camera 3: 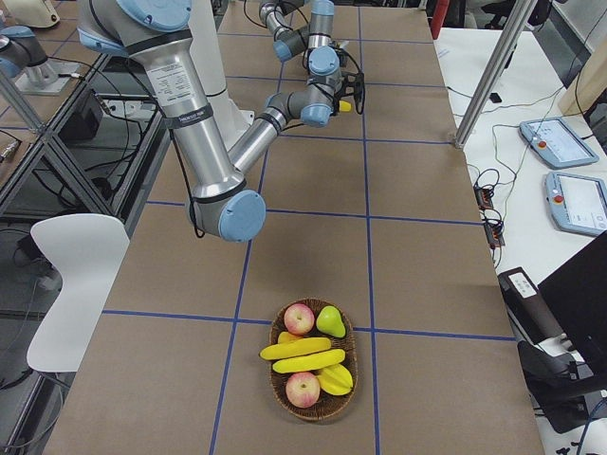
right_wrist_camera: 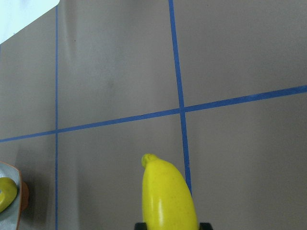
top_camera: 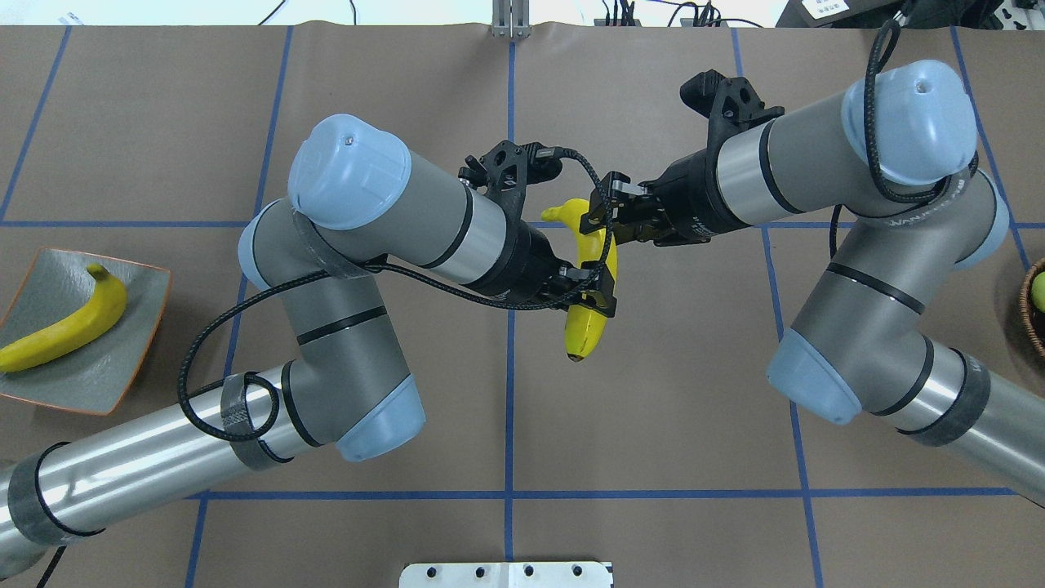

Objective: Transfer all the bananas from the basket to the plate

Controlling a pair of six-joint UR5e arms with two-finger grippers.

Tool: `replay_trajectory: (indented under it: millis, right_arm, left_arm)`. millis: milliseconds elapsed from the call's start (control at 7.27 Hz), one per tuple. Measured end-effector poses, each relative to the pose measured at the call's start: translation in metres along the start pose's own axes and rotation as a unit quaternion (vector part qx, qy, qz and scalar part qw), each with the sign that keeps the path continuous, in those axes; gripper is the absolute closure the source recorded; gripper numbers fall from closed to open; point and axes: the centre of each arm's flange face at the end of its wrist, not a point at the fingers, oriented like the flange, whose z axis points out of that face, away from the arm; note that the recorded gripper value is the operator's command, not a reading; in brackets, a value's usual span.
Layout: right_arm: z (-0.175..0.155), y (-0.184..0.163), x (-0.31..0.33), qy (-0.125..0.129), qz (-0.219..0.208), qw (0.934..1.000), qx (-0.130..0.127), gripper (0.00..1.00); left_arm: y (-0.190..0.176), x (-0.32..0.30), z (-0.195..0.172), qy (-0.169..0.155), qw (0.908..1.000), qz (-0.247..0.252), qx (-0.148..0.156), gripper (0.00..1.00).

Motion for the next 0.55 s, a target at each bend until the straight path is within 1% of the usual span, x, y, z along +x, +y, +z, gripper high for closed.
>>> replay_trajectory:
  millis: [275, 413, 550]
  right_arm:
    - [-0.002, 0.004, 0.004, -0.014, -0.005, 0.9999, -0.002, 0.0]
    - [-0.007, 0.006, 0.011, -0.014, -0.004, 0.9999, 0.0, 0.0]
    - [-0.014, 0.006, 0.024, -0.009, -0.002, 0.9999, 0.005, 0.0]
  left_arm:
    - [0.001, -0.002, -0.002, -0.001, 1.0, -0.008, 0.0, 1.0]
    - [0.003, -0.008, -0.007, -0.004, 0.9998, -0.02, 0.001, 1.0]
    - [0.008, -0.028, -0.017, -0.012, 0.9994, -0.032, 0.002, 1.0]
